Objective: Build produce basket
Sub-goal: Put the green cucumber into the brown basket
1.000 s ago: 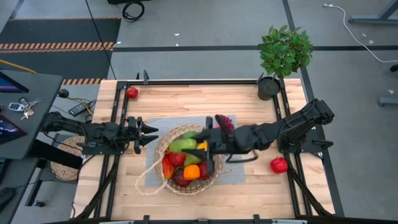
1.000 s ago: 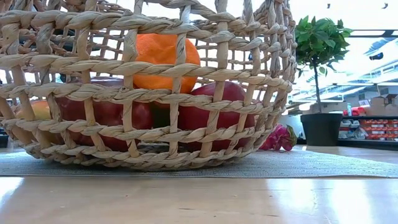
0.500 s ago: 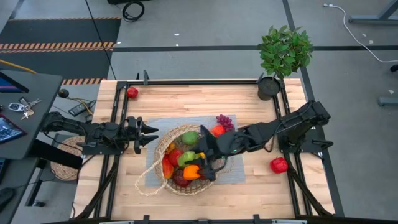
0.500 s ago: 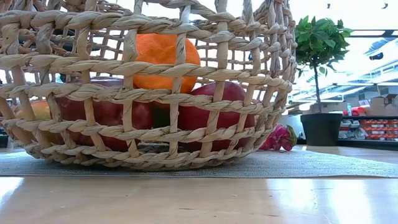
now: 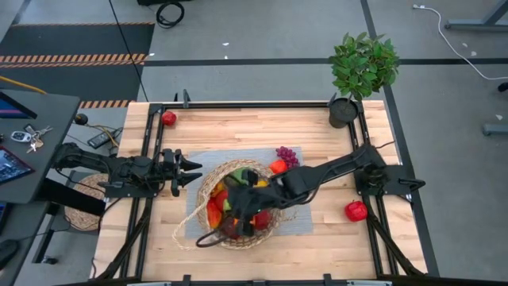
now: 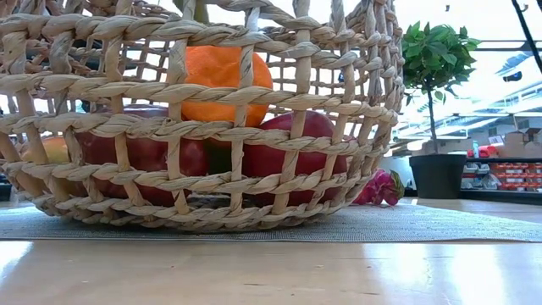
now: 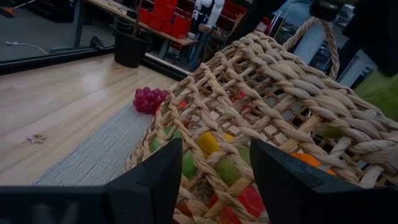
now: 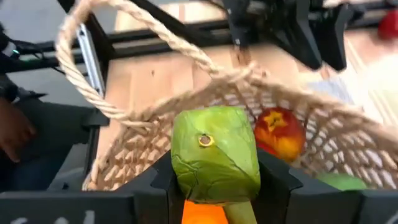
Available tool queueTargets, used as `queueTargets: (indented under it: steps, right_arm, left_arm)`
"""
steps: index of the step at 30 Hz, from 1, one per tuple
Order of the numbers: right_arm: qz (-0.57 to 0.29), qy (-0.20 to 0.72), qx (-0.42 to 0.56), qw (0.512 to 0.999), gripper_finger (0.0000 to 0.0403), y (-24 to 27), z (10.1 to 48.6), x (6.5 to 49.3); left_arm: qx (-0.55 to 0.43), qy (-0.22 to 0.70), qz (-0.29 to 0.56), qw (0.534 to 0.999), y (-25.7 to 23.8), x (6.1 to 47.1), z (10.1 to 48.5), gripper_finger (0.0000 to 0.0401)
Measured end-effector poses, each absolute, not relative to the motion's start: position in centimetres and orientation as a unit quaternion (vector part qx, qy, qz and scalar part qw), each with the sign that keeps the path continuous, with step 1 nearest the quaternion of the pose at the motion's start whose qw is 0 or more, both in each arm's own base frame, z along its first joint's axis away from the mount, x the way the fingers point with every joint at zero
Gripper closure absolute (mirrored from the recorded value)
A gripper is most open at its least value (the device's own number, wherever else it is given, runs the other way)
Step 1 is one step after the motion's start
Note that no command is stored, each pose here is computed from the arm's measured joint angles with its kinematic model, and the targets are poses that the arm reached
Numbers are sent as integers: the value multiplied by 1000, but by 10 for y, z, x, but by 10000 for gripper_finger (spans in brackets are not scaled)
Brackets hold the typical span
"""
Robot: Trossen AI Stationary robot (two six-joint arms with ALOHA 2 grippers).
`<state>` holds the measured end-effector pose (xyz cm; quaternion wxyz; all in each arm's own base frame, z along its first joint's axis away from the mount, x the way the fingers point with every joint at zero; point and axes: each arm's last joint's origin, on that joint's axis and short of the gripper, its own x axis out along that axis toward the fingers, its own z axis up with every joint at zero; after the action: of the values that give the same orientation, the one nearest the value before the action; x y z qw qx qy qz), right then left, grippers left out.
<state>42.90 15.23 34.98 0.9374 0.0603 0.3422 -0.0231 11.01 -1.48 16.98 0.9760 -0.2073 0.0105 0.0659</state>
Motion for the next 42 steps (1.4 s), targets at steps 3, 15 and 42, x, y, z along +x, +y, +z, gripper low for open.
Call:
queueTargets:
  steps: [3,15,42]
  right_arm:
    - [-35,372,64,925,259,153,345,432]
    - [-62,397,124,907,250,140,331,438]
    - [-224,393,441,775,249,140,299,450]
  left_arm:
    - [-207,11,66,976,-15,110,170,208]
    - [-207,11,66,976,-15,110,170,208]
    - [-208,9,66,976,-15,110,170,208]
